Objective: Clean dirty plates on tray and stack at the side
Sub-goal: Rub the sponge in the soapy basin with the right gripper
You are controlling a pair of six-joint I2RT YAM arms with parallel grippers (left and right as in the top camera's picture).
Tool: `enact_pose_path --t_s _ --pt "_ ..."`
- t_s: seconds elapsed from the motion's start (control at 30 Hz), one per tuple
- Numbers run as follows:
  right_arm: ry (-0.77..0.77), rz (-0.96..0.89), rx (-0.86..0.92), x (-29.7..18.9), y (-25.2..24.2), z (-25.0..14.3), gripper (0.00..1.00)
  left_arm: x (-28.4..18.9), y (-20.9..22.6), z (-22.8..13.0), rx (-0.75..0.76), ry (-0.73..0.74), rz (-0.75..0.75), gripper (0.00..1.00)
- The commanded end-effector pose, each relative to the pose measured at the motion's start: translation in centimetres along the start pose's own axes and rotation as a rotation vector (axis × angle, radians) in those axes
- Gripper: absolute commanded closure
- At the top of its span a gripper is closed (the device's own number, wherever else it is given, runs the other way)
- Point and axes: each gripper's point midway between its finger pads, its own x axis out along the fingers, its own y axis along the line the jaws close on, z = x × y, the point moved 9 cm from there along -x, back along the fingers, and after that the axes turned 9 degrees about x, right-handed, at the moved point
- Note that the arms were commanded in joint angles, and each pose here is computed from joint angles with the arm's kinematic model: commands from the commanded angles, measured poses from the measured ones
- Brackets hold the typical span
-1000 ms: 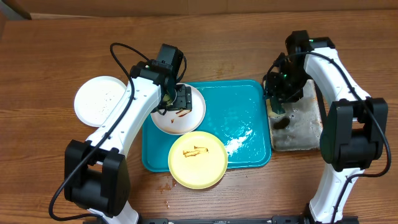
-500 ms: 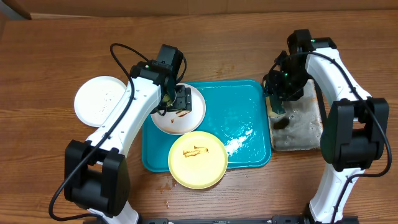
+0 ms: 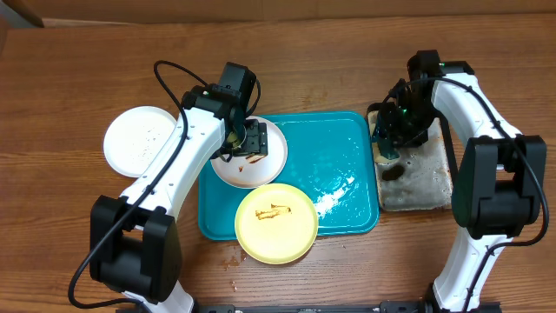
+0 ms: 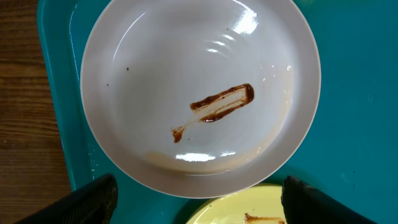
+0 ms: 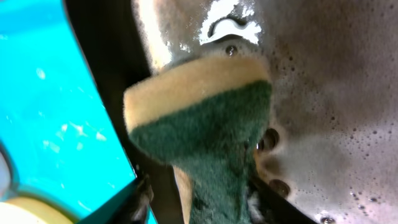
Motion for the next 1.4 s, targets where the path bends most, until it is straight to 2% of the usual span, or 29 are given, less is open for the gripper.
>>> enact_pose_path --t_s 0.0,0.07,0.2,0.23,0.27,0.33,0.37,0.4,0.43,0.47,0.5,0.57,0.7,0.77,0.8,0.87,0.9,0.93,0.97,1.0,1.03,1.37 --pt "0.004 0.007 0.012 0.7 -0.3 -0.2 0.53 -0.8 0.0 0.1 0.012 -0.022 0.008 0.15" --pt "0.000 0.009 0.023 1.2 -0.5 -0.2 0.52 -0.8 0.0 0.0 0.012 -0.019 0.009 0.15" --pt "0.012 0.023 0.028 2.4 -0.8 -0.6 0.41 -0.8 0.0 0.0 0.016 -0.020 0.009 0.15" --pt "0.015 0.028 0.028 2.5 -0.9 -0.6 0.43 -0.8 0.0 0.0 0.016 -0.020 0.008 0.15" --pt "0.013 0.029 0.028 2.7 -0.9 -0.6 0.51 -0.8 0.0 0.0 0.016 -0.020 0.008 0.15" --pt "0.013 0.029 0.028 2.7 -0.9 -0.7 0.79 -0.8 0.0 0.0 0.016 -0.020 0.008 0.16" --pt "0.012 0.029 0.030 2.7 -0.9 -0.7 0.88 -0.8 0.0 0.0 0.016 -0.019 0.008 0.16" --pt "0.012 0.029 0.031 2.7 -0.9 -0.6 0.93 -0.8 0.0 0.0 0.016 -0.019 0.008 0.16" --pt "0.013 0.029 0.031 2.7 -0.9 -0.7 0.93 -0.8 0.0 0.0 0.016 -0.019 0.008 0.16" --pt "0.013 0.028 0.031 2.7 -0.9 -0.7 0.89 -0.8 0.0 0.0 0.016 -0.020 0.008 0.16" --pt "0.014 0.028 0.031 2.7 -1.0 -0.7 0.73 -0.8 0.0 0.0 0.016 -0.020 0.008 0.16" --pt "0.016 0.027 0.032 2.7 -1.0 -0.7 0.61 -0.8 0.0 0.0 0.016 -0.020 0.008 0.16" --pt "0.018 0.021 0.033 2.7 -1.0 -0.8 0.19 -0.8 0.0 0.1 0.019 -0.021 0.008 0.15" --pt "0.012 0.004 0.034 2.6 -1.1 -0.7 0.17 -0.8 0.0 0.1 0.020 -0.021 0.009 0.15" --pt "0.010 -0.008 0.034 2.4 -1.1 -0.6 0.21 -0.9 0.0 0.1 0.020 -0.021 0.008 0.16" --pt "0.006 -0.030 0.034 1.7 -1.0 -0.4 0.40 -0.8 0.0 0.1 0.024 -0.021 0.009 0.15" --pt "0.005 -0.030 0.034 1.4 -0.9 -0.4 0.45 -0.8 0.0 0.1 0.027 -0.022 0.008 0.16" --pt "0.003 -0.034 0.034 1.1 -0.8 -0.3 0.54 -0.8 0.0 0.1 0.027 -0.023 0.008 0.15" --pt "0.002 -0.038 0.034 0.8 -0.8 -0.2 0.65 -0.8 -0.1 0.1 0.027 -0.024 0.008 0.16" --pt "0.001 -0.045 0.035 0.5 -0.7 -0.2 0.83 -0.8 -0.1 0.1 0.027 -0.024 0.008 0.16" --pt "0.000 -0.051 0.035 0.4 -0.7 -0.2 0.96 -0.8 -0.1 0.1 0.027 -0.025 0.008 0.16" --pt "-0.015 -0.145 0.112 -0.1 -2.1 -0.1 0.96 -0.8 -0.1 0.2 0.027 -0.027 0.007 0.16"
